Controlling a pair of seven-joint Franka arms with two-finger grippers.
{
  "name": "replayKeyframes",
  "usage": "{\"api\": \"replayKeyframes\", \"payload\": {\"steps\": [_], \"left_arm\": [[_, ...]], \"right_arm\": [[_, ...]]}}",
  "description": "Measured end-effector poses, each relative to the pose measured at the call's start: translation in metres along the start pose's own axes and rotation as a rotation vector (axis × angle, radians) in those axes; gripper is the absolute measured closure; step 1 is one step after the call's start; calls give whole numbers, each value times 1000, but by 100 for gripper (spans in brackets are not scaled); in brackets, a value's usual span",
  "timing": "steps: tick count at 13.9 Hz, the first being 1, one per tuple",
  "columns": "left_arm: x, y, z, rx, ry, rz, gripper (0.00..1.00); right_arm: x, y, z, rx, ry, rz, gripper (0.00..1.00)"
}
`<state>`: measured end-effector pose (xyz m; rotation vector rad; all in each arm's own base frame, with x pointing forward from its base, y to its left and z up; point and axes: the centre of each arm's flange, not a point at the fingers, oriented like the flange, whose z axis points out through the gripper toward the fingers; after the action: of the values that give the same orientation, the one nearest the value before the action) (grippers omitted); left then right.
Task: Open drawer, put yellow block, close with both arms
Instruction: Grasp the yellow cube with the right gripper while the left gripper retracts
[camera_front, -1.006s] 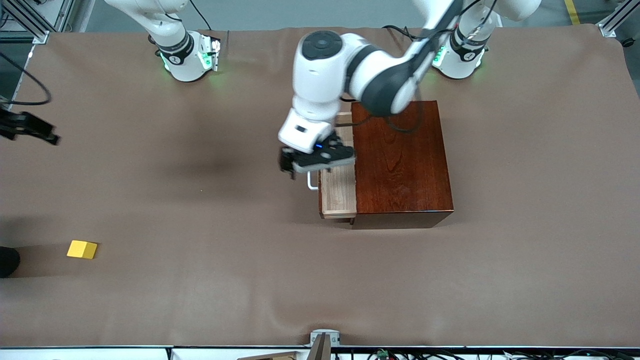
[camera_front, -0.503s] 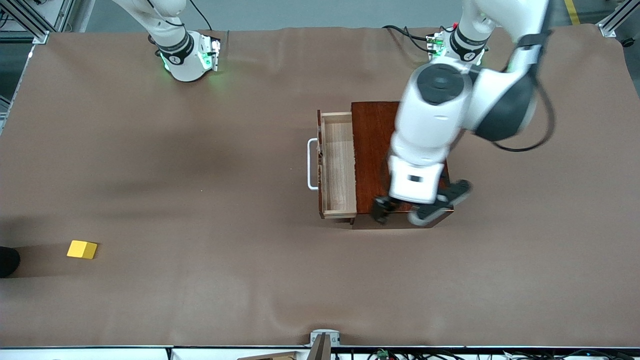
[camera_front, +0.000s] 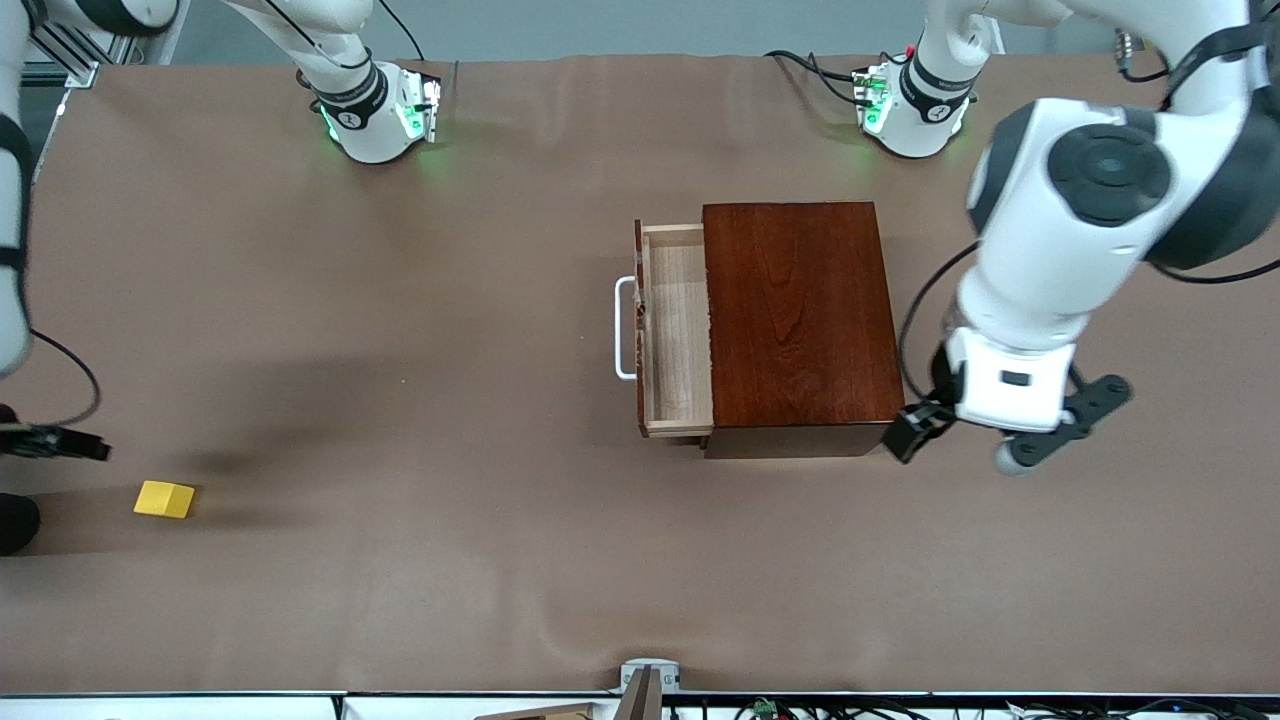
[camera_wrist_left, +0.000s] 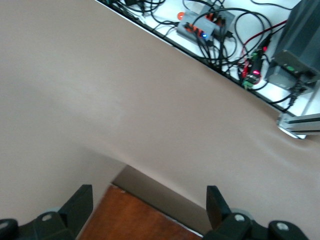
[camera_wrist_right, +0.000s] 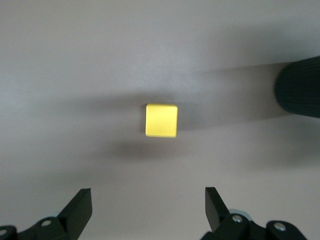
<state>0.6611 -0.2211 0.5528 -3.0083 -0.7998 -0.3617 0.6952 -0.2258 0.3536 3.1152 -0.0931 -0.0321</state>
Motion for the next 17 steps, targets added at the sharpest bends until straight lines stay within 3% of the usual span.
{"api": "replayKeyframes", "payload": {"steps": [6,11,12,15,17], "left_arm": [[28,-51,-16,46,-51,164,0],[57,-123,-33,58,-112,323,0],[59,-138,-41,51,-129,350,0],[49,-175,-70,24,-154,433,0],[32,-191,-84,20,-170,502,0]], "right_arm": [[15,7,120,12,12,15,0],[16,4,180,53,41,54,0],[16,5,183,58,43,59,6],[19,11,176,53,58,67,42],[23,12,168,51,72,67,44]]}}
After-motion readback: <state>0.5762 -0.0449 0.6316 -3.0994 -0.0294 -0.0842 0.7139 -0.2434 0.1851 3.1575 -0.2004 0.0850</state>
